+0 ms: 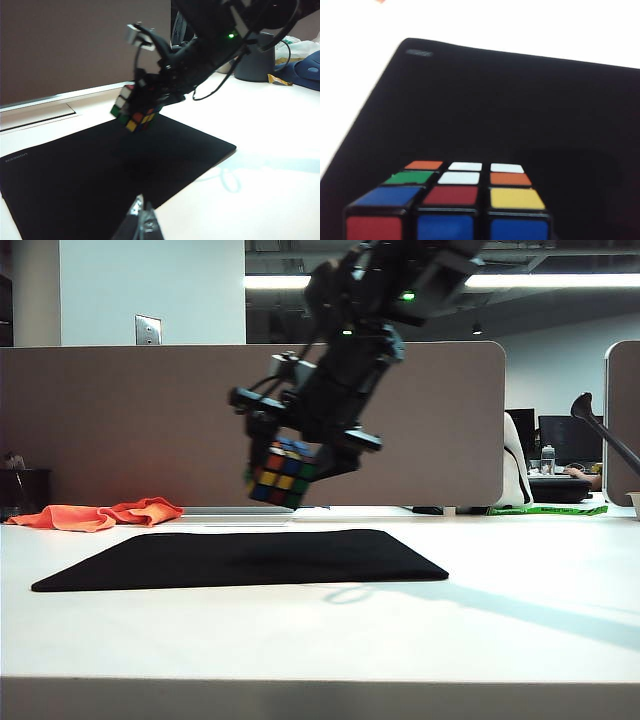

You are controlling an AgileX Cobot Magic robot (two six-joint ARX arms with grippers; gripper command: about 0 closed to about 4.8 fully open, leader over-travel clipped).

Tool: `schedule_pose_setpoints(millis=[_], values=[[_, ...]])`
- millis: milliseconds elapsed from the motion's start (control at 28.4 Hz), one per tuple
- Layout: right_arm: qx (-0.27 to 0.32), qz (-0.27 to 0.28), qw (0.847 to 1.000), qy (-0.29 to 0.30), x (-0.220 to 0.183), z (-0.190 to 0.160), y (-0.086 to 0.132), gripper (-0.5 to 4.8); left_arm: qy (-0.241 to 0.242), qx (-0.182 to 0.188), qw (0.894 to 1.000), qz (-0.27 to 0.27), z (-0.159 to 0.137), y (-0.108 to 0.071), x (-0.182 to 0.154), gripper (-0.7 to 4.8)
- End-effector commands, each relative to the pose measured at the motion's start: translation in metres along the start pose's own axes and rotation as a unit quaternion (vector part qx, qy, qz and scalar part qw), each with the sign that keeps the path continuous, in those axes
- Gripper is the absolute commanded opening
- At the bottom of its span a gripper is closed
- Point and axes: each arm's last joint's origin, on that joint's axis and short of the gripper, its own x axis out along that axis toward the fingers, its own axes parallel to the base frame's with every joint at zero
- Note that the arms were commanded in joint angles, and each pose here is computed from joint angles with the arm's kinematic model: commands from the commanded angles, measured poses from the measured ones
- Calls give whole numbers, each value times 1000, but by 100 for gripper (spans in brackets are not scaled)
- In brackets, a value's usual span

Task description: Pick up the cube on the right side of the mouse pad, then place it in the center of the mouse pad.

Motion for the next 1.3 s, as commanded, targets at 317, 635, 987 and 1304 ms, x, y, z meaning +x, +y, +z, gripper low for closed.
schedule_pose_setpoints(millis=[317,635,987,1304], values=[[-18,-43,998,31,20,16,44,322,-4,1,1000,0,2,0,0,-6],[42,-82,995,45,32,14,37,310,-4,1,1000,0,2,0,0,-6],[48,-104,992,56,32,15,24,304,-4,1,1000,0,2,0,0,-6],[69,-89,990,80,44,6,17,305,-4,1,1000,0,2,0,0,-6]])
